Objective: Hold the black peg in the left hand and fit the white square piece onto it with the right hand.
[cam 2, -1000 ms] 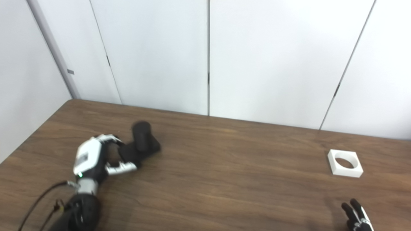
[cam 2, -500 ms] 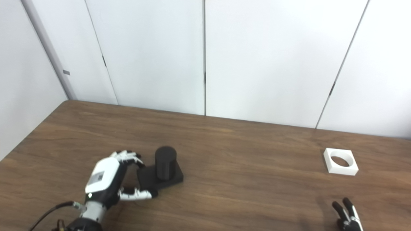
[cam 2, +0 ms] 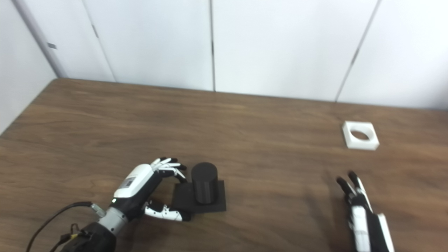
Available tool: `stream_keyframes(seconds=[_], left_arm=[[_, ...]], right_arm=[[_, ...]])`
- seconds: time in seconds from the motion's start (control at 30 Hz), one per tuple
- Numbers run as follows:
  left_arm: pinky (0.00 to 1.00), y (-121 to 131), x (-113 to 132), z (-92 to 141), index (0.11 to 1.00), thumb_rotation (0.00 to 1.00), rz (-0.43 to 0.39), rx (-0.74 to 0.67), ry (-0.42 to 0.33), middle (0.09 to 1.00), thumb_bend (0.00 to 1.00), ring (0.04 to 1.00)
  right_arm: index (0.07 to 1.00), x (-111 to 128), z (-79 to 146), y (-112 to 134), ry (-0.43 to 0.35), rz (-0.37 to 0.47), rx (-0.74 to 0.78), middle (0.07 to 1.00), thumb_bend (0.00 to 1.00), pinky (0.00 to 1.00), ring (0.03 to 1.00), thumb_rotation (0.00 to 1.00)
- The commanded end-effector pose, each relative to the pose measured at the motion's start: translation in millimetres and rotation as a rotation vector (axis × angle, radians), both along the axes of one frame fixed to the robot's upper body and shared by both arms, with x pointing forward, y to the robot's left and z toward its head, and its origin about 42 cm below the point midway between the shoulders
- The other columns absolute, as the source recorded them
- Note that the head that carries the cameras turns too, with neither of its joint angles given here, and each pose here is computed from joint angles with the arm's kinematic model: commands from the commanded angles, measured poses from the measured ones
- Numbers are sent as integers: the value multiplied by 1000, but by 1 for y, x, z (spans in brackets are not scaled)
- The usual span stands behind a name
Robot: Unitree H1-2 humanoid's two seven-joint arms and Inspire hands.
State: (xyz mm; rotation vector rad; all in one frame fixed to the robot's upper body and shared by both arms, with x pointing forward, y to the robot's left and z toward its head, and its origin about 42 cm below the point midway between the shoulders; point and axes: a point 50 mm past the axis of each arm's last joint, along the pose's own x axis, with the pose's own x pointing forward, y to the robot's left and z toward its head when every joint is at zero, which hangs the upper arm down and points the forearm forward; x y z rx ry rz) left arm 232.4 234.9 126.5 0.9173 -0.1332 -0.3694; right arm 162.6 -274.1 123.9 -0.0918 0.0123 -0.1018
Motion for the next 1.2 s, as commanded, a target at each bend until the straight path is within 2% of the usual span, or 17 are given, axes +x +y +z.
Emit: stream_keyframes(seconds=[0.0, 0.2, 0.47, 0.67, 1.0, 1.17], left_arm=[[973, -14, -5, 7, 486, 46, -70, -23, -34, 817, 517, 920], [974, -32, -16, -1, 486, 45, -141, -47, -17, 811, 519, 915], [971, -41, -22, -7, 486, 48, -183, -25, -2, 813, 518, 909], [978, -42, -24, -11, 487, 47, -166, -6, 0, 817, 517, 920], [951, -41, -25, -21, 487, 43, -126, -24, -42, 819, 518, 902], [950, -43, -26, -23, 487, 44, -113, -6, -50, 818, 518, 901]], right_arm=[[953, -1, 11, 13, -54, -11, 24, 899, 514, 1000, 961, 1000], [950, 0, 15, 17, -46, -11, 33, 895, 534, 1000, 959, 1000], [947, 2, 18, 21, -42, -15, 14, 890, 557, 1000, 956, 1000], [948, 4, 18, 23, -40, -16, 1, 889, 568, 1000, 949, 1000], [944, 3, 17, 18, -34, -22, 17, 890, 575, 1000, 956, 1000], [946, 5, 22, 13, -55, -9, 15, 898, 555, 1000, 971, 941]])
